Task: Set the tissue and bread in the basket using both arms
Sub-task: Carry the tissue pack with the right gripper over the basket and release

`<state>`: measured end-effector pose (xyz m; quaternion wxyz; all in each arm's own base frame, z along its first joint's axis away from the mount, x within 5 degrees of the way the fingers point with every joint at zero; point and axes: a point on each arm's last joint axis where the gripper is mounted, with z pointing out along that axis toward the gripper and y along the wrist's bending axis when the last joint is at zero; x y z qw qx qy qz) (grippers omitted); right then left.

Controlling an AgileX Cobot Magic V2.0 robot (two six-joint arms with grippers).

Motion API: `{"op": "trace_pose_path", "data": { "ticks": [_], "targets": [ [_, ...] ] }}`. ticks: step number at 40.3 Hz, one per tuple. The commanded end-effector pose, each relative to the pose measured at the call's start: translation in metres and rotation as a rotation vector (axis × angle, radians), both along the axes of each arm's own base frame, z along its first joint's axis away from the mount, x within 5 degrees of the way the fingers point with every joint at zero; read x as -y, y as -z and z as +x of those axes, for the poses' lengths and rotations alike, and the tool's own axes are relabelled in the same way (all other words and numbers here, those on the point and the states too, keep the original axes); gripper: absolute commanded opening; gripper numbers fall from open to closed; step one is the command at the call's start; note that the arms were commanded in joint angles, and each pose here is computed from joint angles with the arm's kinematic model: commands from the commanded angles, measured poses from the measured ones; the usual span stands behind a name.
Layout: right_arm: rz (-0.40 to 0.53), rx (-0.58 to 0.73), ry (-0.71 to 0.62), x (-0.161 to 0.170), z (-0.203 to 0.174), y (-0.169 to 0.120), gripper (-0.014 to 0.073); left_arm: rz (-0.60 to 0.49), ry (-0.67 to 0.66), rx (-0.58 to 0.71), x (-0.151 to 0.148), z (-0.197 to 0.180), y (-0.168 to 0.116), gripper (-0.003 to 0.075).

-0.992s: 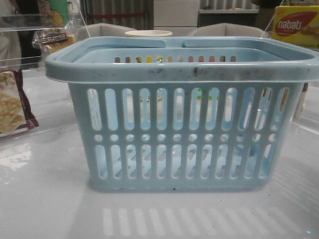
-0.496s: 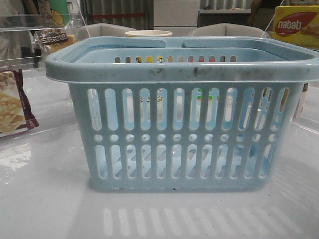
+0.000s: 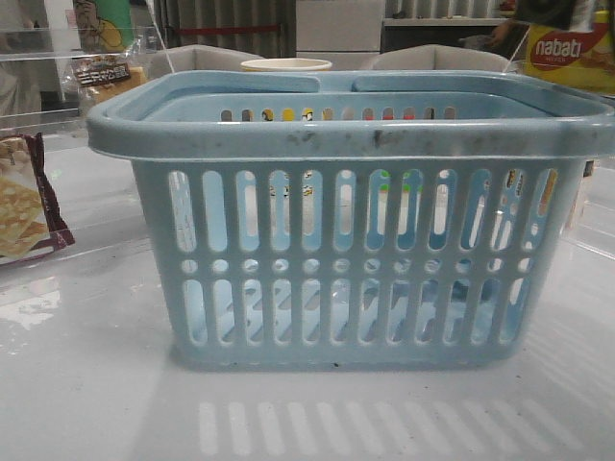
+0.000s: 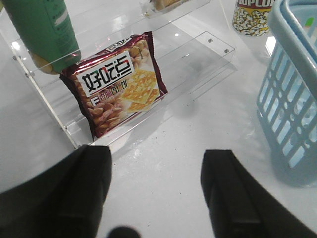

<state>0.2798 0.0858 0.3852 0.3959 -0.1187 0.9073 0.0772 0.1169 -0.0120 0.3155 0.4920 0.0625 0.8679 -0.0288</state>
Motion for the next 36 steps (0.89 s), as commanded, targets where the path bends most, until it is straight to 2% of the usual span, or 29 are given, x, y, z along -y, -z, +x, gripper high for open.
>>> {"op": "trace_pose_path", "data": {
  "ticks": [1, 8, 12, 14, 20, 22, 28, 36],
  "targets": [
    [0.037, 0.101, -0.094, -0.026, -0.008, -0.011, 0.0158, -0.019, -0.003, 0.101, 0.001, 0.004, -0.016, 0.0452],
    [0.031, 0.070, -0.189, -0.061, -0.002, 0.014, 0.0158, -0.019, -0.003, 0.101, 0.001, 0.004, -0.016, 0.0452],
    [0.019, 0.036, -0.200, -0.069, 0.006, 0.028, 0.0203, -0.019, -0.003, 0.100, 0.001, 0.004, -0.016, 0.0452],
    [0.013, 0.021, -0.201, -0.072, 0.011, 0.035, 0.0272, -0.019, -0.003, 0.100, 0.001, 0.004, -0.016, 0.0452],
    [0.013, 0.021, -0.200, -0.076, 0.018, 0.043, 0.0565, -0.019, -0.003, 0.100, 0.001, 0.004, -0.016, 0.0452],
    [0.017, 0.032, -0.199, -0.075, 0.017, 0.041, 0.0619, -0.019, -0.003, 0.100, 0.001, 0.004, -0.016, 0.0452],
    [0.024, 0.058, -0.203, -0.071, 0.007, 0.028, 0.0622, -0.019, -0.003, 0.100, 0.001, 0.004, -0.016, 0.0452],
    [0.011, 0.133, -0.229, -0.052, -0.028, 0.010, 0.0622, -0.019, -0.003, 0.100, 0.001, 0.004, -0.016, 0.0452]
  ]
}}
